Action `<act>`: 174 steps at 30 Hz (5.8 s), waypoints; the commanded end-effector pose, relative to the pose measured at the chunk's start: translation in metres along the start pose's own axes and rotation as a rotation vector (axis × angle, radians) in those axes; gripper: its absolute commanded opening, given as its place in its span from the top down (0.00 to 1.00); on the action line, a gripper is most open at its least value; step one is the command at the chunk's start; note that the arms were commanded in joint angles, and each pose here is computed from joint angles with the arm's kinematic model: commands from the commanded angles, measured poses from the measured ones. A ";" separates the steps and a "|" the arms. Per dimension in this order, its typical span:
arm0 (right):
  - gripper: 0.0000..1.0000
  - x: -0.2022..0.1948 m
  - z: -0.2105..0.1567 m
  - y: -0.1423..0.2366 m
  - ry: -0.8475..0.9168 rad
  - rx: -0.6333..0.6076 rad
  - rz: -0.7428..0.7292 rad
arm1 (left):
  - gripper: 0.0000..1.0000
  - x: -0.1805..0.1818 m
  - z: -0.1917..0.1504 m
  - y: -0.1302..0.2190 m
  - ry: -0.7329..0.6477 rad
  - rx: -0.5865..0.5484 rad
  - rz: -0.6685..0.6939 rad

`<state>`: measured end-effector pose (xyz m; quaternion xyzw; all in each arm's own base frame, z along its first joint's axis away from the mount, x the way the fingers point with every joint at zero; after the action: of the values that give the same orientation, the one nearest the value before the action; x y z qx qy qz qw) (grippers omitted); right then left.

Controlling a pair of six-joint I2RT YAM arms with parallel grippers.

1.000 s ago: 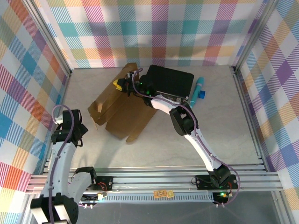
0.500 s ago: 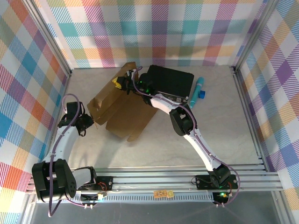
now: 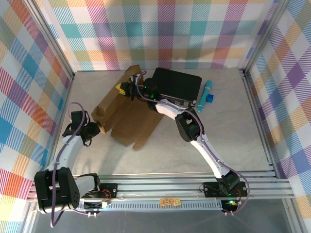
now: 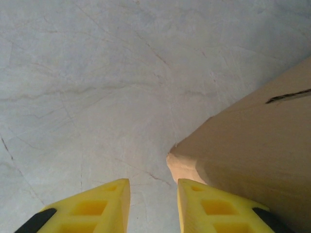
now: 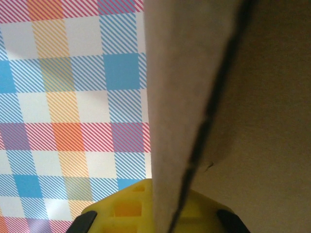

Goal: Fold the paper box

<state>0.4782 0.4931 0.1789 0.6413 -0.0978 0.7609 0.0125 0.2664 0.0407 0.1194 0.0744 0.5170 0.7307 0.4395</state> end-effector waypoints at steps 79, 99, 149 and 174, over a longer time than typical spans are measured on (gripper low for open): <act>1.00 0.014 -0.003 0.008 0.006 -0.057 -0.035 | 0.50 -0.065 -0.074 0.047 0.577 0.076 -0.336; 1.00 0.004 -0.001 0.010 -0.016 -0.074 -0.055 | 0.44 -0.081 -0.062 -0.022 0.341 -0.045 -0.042; 1.00 0.020 -0.007 0.017 0.037 -0.015 0.078 | 0.61 -0.034 -0.002 -0.021 0.393 0.066 -0.178; 1.00 0.006 -0.007 0.031 0.018 -0.016 0.044 | 0.59 -0.069 -0.039 0.003 0.167 0.058 -0.338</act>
<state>0.4606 0.4693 0.1705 0.6326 -0.1198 0.7651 0.0003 0.2793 -0.0300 0.1189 -0.0636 0.5963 0.6441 0.4749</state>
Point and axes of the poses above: each hand's point on the last joint's axis, 136 mm out from that joint toward the fingers, its own y axis back along the fingers, its own x axis along the line the jaws close on, z = x × y, the point moved 4 cm from there along y, back along the fingers, and after that the axes turned 10 degrees about y, right-handed, at the moved point
